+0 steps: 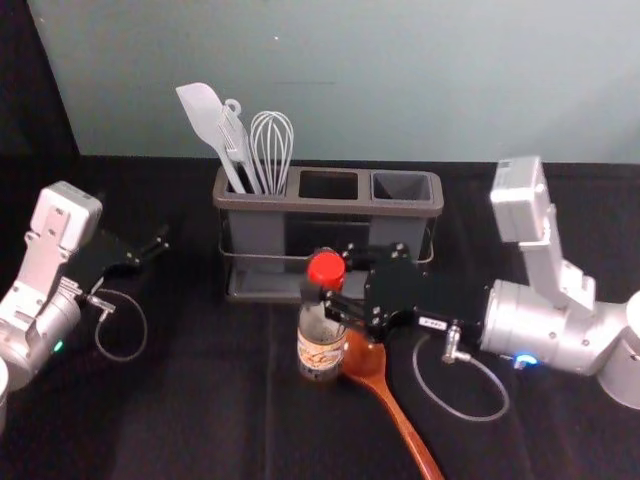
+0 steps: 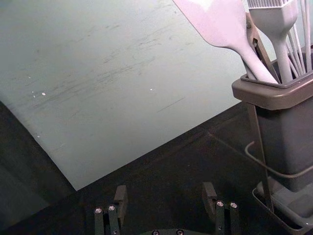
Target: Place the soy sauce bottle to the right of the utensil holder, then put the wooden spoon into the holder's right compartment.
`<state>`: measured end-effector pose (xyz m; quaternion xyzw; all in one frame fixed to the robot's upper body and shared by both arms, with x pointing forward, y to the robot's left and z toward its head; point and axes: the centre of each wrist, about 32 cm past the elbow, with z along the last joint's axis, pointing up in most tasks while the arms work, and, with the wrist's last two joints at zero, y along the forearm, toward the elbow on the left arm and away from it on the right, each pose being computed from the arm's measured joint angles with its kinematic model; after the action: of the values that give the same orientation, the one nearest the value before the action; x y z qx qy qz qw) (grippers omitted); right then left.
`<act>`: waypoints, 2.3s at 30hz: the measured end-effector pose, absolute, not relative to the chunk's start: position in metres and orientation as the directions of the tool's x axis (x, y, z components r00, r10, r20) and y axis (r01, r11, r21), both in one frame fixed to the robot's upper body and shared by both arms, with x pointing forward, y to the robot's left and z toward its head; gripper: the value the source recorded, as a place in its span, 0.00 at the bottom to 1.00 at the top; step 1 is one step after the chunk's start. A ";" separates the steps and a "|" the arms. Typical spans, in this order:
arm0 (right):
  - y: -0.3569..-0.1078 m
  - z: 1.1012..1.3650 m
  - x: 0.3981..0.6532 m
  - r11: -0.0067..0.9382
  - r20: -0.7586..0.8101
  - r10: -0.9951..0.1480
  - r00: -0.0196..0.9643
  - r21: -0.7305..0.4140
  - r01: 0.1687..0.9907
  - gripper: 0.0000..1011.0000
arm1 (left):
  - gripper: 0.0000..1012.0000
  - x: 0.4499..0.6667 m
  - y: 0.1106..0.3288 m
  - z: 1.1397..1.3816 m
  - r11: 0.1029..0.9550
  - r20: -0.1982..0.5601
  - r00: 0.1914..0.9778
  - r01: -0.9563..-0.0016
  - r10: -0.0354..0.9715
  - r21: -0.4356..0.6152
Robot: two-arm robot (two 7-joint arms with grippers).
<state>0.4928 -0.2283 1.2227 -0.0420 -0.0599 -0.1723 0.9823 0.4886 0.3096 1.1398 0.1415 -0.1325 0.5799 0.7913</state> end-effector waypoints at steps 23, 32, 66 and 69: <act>-0.320 1.243 0.464 0.846 0.222 -0.511 0.831 -0.045 0.532 0.38 | 0.99 0.489 0.310 1.140 0.287 0.374 0.292 -0.955 0.880 0.070; -0.344 1.240 0.464 0.783 0.249 -0.589 0.769 -0.060 0.619 0.38 | 0.99 0.489 0.310 1.140 0.287 0.374 0.292 -0.955 0.880 0.070; -0.339 1.204 0.508 0.653 0.162 -0.743 0.649 -0.035 0.757 0.38 | 0.99 0.489 0.310 1.140 0.287 0.374 0.292 -0.955 0.880 0.070; -0.337 1.202 0.510 0.653 0.150 -0.745 0.650 -0.037 0.756 0.38 | 0.99 0.489 0.310 1.140 0.287 0.374 0.292 -0.955 0.880 0.070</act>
<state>0.5104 -0.3366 1.2019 -0.0481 -0.0605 -0.4138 0.9071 0.4886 0.3097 1.1398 0.1415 -0.1325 0.5799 0.7913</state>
